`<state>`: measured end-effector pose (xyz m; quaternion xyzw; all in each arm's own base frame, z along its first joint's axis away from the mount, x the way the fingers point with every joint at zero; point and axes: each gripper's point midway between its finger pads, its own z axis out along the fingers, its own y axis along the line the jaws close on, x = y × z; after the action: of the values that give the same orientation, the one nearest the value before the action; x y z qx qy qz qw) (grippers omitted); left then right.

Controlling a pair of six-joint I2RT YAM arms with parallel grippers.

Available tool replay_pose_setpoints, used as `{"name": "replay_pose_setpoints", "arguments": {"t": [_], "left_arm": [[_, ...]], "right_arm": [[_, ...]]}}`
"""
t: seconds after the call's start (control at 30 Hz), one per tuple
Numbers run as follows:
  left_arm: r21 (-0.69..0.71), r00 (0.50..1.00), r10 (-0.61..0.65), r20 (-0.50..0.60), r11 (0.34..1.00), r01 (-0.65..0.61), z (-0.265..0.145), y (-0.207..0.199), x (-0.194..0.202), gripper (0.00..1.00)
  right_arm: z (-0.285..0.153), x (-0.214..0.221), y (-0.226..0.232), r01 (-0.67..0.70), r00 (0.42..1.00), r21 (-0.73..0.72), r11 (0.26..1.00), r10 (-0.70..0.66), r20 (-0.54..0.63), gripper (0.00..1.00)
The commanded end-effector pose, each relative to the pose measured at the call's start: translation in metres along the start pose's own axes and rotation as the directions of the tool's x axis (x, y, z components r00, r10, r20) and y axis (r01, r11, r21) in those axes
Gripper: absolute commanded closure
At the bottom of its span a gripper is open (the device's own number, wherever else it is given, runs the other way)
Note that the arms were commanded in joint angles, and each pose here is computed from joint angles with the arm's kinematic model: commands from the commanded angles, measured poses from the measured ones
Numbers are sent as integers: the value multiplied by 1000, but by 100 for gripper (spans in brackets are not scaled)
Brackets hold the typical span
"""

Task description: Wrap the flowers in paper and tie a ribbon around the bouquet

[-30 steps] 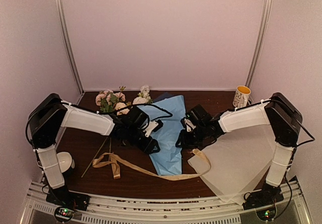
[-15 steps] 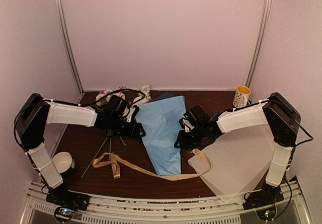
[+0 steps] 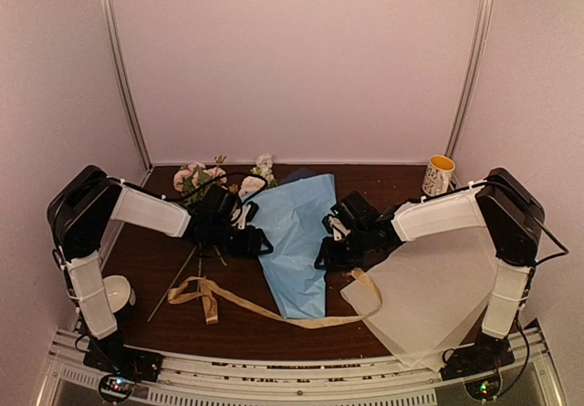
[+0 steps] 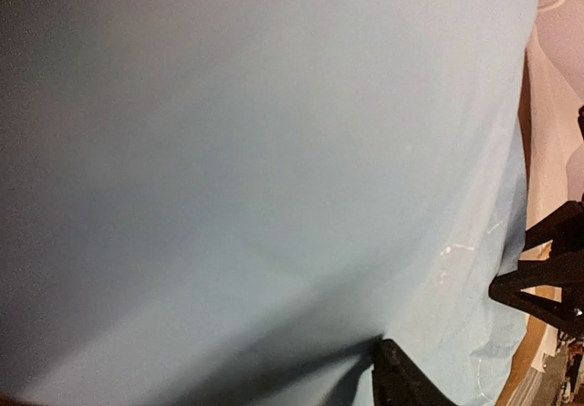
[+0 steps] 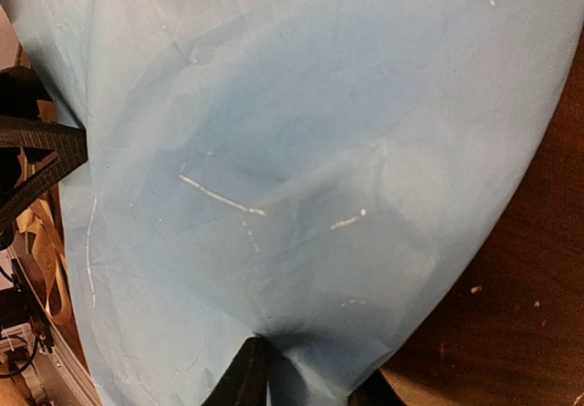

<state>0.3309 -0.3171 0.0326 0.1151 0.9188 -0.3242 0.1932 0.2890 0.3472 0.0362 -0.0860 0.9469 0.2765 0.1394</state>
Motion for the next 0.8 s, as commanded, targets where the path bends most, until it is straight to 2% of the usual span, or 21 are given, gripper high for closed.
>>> {"name": "replay_pose_setpoints", "arguments": {"t": [0.0, 0.07, 0.2, 0.27, 0.47, 0.57, 0.67, 0.77], "left_arm": [[35, 996, -60, -60, 997, 62, 18, 2, 15, 50], [53, 996, -68, -58, 996, 71, 20, 0, 15, 61], [79, 996, -78, -53, 993, 82, 20, -4, 14, 92], [93, 995, -85, -48, 992, 89, 20, -6, 14, 100], [117, 993, -114, -33, 986, 117, 17, -10, 12, 100], [136, 993, -115, -16, 984, 116, 13, -16, 6, 100], [150, 994, -110, 8, 983, 108, 6, -23, -3, 100], [173, 994, -110, 29, 980, 103, -1, -32, -12, 100]], "right_arm": [[0, -4, 5, 26, 1000, 15, 1000, -26, 7, 74], [-2, -5, 6, 30, 1000, 15, 999, -30, 10, 74], [-16, -10, 13, 51, 998, 12, 999, -51, 26, 72], [-32, -17, 18, 77, 996, 18, 997, -78, 51, 70], [-88, -17, 11, 159, 980, 109, 981, -170, 99, 60], [-106, 2, -14, 164, 981, 190, 968, -181, 73, 51], [-112, 26, -45, 145, 987, 273, 951, -159, 28, 39], [-107, 49, -67, 129, 991, 308, 943, -129, -23, 34]]}}
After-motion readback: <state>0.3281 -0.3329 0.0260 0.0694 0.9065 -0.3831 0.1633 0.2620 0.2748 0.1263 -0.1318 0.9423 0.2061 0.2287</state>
